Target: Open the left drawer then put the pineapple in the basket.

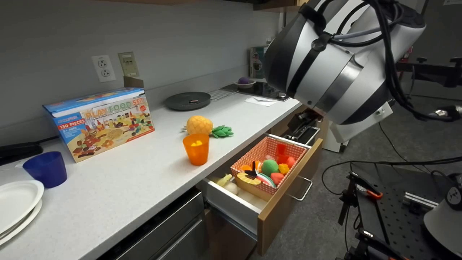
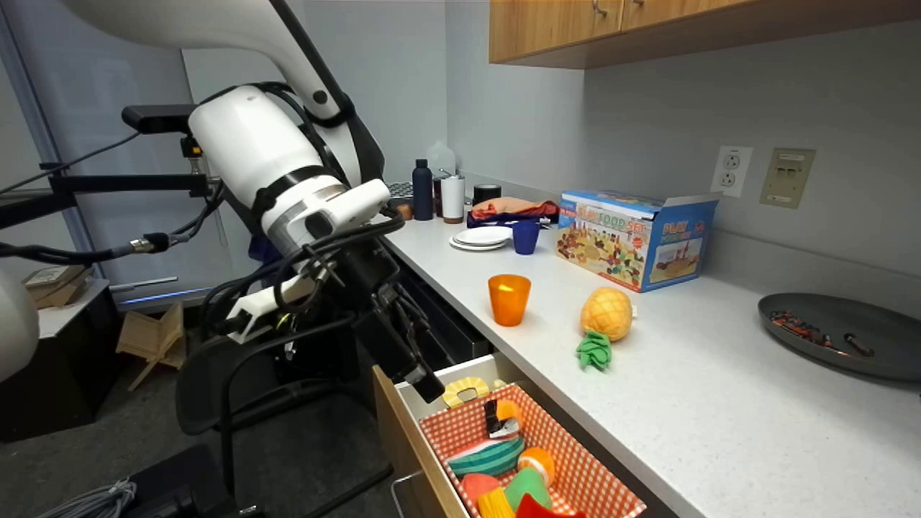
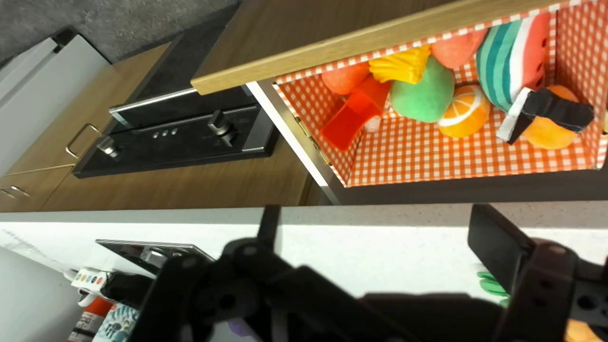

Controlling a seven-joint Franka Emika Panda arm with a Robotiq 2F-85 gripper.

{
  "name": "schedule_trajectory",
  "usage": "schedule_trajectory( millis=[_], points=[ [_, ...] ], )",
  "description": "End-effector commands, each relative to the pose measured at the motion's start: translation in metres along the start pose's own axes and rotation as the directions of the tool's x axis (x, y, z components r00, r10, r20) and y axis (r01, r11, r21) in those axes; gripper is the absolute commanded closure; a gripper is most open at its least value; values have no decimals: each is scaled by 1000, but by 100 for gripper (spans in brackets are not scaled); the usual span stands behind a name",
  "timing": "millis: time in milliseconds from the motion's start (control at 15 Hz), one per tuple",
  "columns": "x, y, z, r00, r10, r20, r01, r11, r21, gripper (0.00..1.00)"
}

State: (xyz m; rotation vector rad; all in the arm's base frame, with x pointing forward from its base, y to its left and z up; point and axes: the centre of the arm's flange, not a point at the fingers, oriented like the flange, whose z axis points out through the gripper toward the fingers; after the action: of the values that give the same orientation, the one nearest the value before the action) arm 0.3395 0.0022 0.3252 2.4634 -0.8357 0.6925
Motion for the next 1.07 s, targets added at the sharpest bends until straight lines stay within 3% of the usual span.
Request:
schedule_trajectory(
  millis=[0, 267, 600, 667, 733, 1000],
  points=[
    [35, 15, 11, 996, -28, -83, 36, 994, 99, 0],
    [77, 10, 27, 986, -61, -155, 102, 955, 277, 0],
    [125, 2, 44, 976, -118, -181, 183, 896, 403, 0],
    [130, 0, 46, 982, -115, -153, 169, 896, 412, 0],
    [111, -17, 54, 982, -98, -162, 154, 911, 383, 0],
    [116, -11, 62, 983, -102, -155, 157, 905, 396, 0]
  ],
)
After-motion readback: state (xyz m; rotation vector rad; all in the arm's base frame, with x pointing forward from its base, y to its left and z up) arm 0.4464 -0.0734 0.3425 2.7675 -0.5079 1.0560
